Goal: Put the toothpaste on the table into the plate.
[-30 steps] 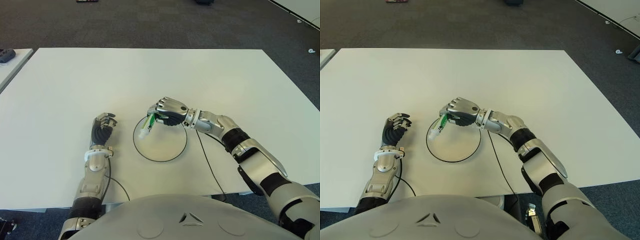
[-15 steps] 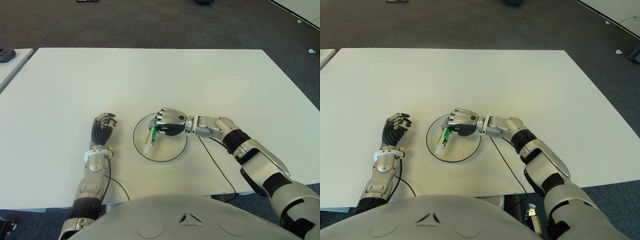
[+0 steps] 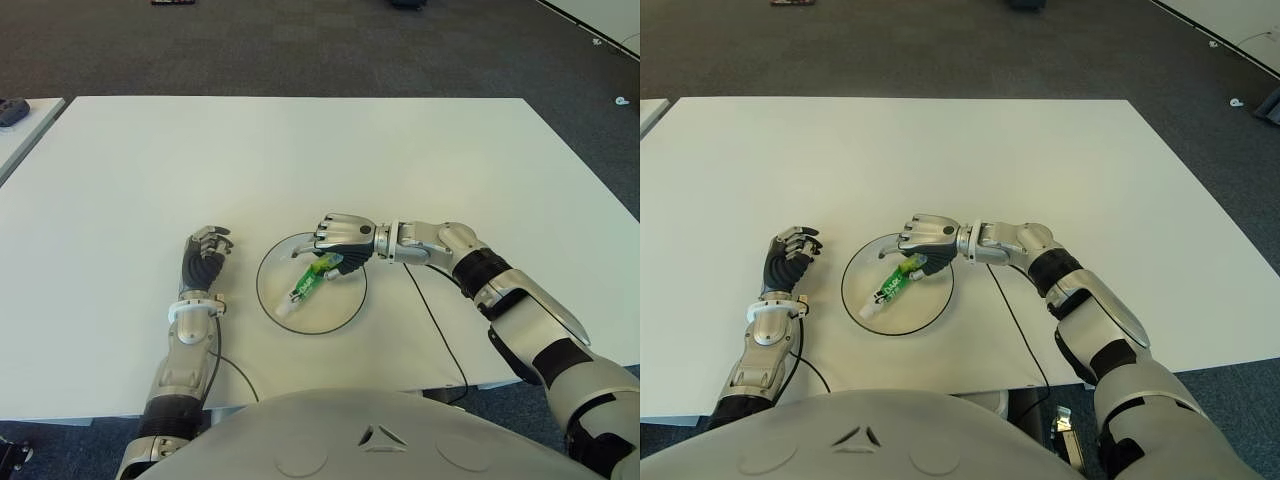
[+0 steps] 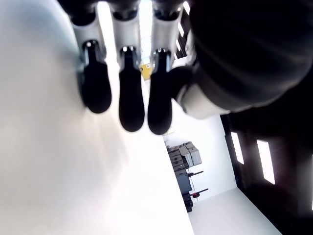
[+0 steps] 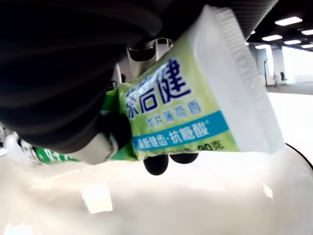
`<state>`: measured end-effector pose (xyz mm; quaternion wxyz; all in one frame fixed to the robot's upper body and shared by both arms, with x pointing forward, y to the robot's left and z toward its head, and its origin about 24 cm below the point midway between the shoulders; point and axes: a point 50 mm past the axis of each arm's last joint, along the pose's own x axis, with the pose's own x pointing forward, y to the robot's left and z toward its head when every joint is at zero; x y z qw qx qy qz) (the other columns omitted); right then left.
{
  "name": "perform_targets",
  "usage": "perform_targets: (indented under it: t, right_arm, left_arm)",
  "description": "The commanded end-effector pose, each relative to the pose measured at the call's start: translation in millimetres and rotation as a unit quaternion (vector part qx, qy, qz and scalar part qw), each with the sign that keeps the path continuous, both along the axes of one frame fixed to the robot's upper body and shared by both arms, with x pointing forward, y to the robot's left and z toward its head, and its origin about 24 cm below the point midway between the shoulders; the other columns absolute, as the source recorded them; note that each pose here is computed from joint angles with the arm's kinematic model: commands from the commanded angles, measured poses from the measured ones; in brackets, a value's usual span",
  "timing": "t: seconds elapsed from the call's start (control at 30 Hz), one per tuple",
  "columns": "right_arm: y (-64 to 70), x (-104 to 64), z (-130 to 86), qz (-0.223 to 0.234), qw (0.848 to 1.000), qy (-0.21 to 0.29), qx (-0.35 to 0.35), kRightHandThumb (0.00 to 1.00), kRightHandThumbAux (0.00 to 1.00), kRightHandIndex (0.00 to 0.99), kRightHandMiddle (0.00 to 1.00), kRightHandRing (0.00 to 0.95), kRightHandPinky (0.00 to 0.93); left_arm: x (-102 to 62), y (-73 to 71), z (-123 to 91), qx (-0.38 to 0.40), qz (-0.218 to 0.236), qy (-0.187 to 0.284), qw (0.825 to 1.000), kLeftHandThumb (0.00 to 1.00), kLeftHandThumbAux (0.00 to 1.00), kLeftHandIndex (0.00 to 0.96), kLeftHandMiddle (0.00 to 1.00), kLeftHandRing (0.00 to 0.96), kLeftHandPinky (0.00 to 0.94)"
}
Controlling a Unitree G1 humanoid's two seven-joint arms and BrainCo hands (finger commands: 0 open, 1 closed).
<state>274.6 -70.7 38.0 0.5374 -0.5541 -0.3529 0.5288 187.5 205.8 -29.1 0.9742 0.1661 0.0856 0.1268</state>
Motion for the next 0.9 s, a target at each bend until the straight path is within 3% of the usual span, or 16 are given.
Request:
perform_targets:
  t: [0.03, 0.33, 0.9]
  right_arm:
    - [-3.3, 3.0, 8.8, 0.004, 1.0, -0.012, -0.003, 0.271, 0.297, 0.003, 0.004, 0.006, 0.008]
    - [-5.8, 5.1, 20.6, 0.007, 1.0, -0.005, 0.01, 0.328, 0.213, 0.0, 0.0, 0.0, 0.0]
    - [-7.8, 9.4, 40.8, 0.009, 0.999, 0.023, 0.04, 0.343, 0.179, 0.0, 0.0, 0.0, 0.0]
  left_arm:
    - [-3.2, 0.4, -6.8, 0.002, -0.005, 0.022, 1.0, 0.704, 0.72, 0.428, 0.556, 0.565, 0.521]
    - [-2.7, 0.1, -7.3, -0.005, 0.001, 0.025, 1.0, 0.704, 0.719, 0.428, 0.551, 0.556, 0.509]
    - [-0.8, -0.3, -8.8, -0.009, 0.002, 0.022, 1.0, 0.705, 0.719, 0.428, 0.551, 0.548, 0.495]
